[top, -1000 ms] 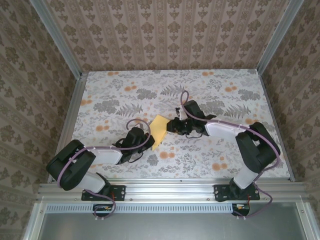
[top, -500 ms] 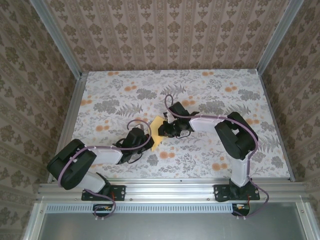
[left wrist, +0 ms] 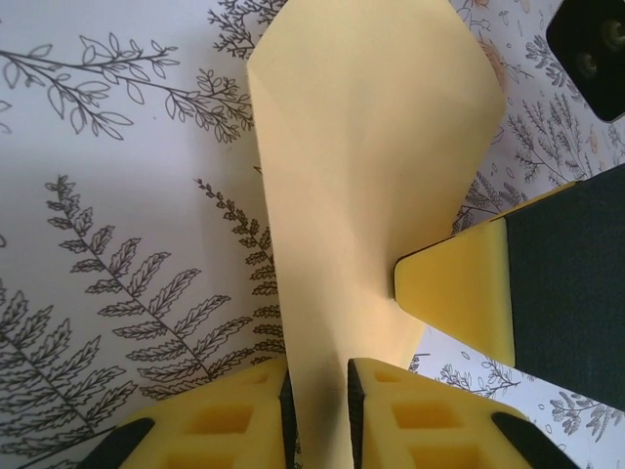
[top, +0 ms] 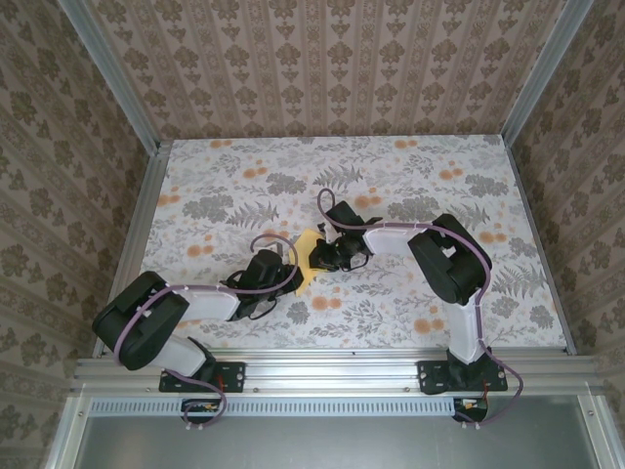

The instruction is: Fold a paper plane with a square sheet of paper (pick it up from the middle)

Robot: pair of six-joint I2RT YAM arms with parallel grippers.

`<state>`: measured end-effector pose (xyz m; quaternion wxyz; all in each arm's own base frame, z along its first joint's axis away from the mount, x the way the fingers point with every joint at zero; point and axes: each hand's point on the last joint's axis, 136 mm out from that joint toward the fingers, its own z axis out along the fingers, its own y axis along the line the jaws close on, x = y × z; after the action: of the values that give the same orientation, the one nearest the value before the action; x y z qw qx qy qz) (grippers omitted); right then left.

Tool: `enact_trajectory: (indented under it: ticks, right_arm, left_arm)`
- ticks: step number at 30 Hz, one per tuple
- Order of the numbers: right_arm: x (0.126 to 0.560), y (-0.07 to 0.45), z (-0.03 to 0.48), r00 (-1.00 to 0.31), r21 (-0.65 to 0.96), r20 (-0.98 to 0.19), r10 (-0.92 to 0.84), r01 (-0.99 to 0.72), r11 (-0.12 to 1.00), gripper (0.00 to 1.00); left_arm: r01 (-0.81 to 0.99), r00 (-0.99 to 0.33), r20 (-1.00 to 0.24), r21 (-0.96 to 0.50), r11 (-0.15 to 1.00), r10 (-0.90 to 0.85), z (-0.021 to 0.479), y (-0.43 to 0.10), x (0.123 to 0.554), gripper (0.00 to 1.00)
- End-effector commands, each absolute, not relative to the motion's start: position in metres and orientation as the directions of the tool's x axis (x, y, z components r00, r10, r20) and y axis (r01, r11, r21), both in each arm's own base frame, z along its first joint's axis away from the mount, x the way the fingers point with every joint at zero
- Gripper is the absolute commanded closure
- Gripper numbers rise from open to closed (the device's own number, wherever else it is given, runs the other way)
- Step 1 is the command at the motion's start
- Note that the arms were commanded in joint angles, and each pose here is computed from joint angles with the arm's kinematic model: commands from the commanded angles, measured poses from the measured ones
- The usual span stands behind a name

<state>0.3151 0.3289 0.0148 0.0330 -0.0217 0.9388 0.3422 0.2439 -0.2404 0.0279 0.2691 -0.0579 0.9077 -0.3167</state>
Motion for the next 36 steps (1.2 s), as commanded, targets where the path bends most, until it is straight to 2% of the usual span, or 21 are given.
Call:
enact_trajectory:
  ticks: [1,12,19,27,31,36]
  right_arm:
    - [0.314,0.309,-0.007,-0.999,0.561,-0.039,0.017,-0.008,0.828,0.85]
    - [0.314,0.303,-0.011,-0.999,0.553,-0.011,0.052,0.037,0.832,0.86]
    - [0.317,0.301,-0.005,-0.995,0.57,0.009,0.099,0.087,0.817,0.86]
    - [0.32,0.295,0.001,-0.988,0.573,0.025,0.15,0.137,0.808,0.86]
    - [0.324,0.293,0.014,-0.986,0.599,0.008,0.164,0.136,0.789,0.85]
    - [0.337,0.293,0.047,-0.979,0.693,-0.049,0.197,0.109,0.713,0.79]
  left_arm:
    - [0.133,-0.834,-0.496,-0.607,0.784,-0.242,0.036,-0.24,0.242,0.75]
    - [0.189,-0.849,-0.511,-0.531,0.826,-0.134,0.022,-0.238,0.228,0.81]
    - [0.34,-0.812,-0.582,-0.412,0.845,0.043,0.018,-0.245,0.221,0.82]
    - [0.431,-0.761,-0.629,-0.309,0.848,0.158,0.012,-0.248,0.223,0.93]
    - [0.477,-0.736,-0.636,-0.245,0.844,0.231,0.008,-0.252,0.226,0.97]
    - [0.519,-0.724,-0.614,-0.183,0.835,0.315,0.0,-0.256,0.227,1.0]
